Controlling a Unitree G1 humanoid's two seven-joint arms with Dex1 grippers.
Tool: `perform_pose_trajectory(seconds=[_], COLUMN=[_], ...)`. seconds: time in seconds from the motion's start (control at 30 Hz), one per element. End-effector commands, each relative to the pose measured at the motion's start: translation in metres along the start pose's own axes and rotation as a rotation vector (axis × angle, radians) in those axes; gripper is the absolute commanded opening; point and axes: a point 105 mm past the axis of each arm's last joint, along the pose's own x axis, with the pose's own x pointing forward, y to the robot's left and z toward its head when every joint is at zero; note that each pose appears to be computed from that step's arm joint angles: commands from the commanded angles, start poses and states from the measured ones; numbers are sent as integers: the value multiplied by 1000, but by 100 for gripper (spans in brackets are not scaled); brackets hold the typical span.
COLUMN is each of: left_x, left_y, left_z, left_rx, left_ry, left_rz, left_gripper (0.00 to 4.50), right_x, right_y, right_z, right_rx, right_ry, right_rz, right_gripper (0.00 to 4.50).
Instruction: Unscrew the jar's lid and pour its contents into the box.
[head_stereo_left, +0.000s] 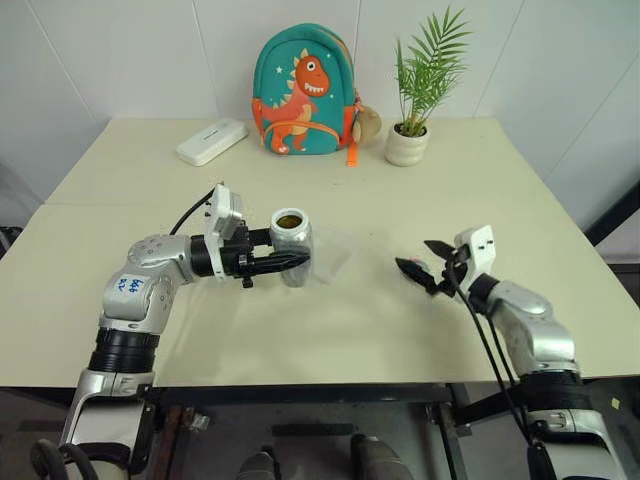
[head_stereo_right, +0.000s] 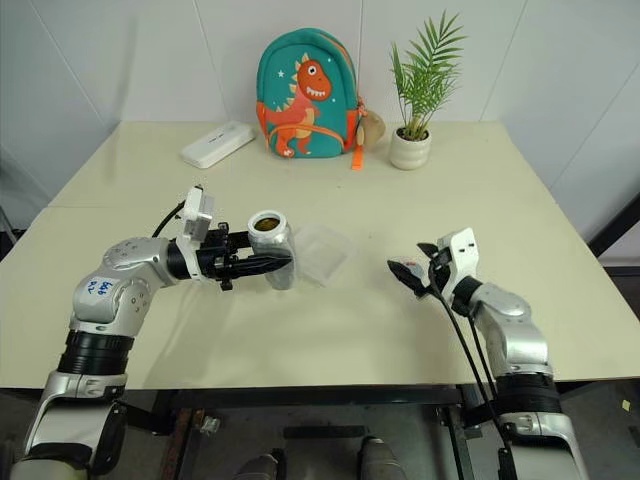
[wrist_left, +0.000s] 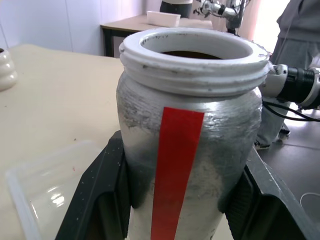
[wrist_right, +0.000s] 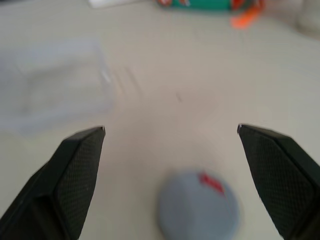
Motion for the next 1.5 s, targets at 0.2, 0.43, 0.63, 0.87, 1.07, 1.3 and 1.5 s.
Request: perform_pose_trajectory(seconds=[0.2, 0.43, 0.63, 0.87, 1.07, 1.3, 1.5], left_x=[-1, 9, 18, 29, 49, 59, 69], left_y=[43, 75, 96, 120, 103, 92, 81], left_z=[27, 16, 12, 52, 72, 60, 45], left_rx=[88, 207, 425, 1357, 2026, 2377, 2439], left_ry=[45, 242, 422, 543, 438, 325, 245], left_rz=[70, 141, 250, 560, 565, 513, 452], left_gripper=[194, 194, 194, 194, 194, 194, 194], right_x=[-8, -23, -35, -39, -38, -32, -30], right_y=[55, 40, 39, 37, 38, 44, 50], right_z=[82, 73, 59, 45, 37, 34, 29], right_rx=[-204, -219, -176, -130, -96, -68, -37], right_ry=[-47, -2, 13, 24, 21, 6, -6], right_rz=[269, 155, 114, 77, 64, 76, 72], right_gripper=[449, 449, 449, 449, 449, 449, 449])
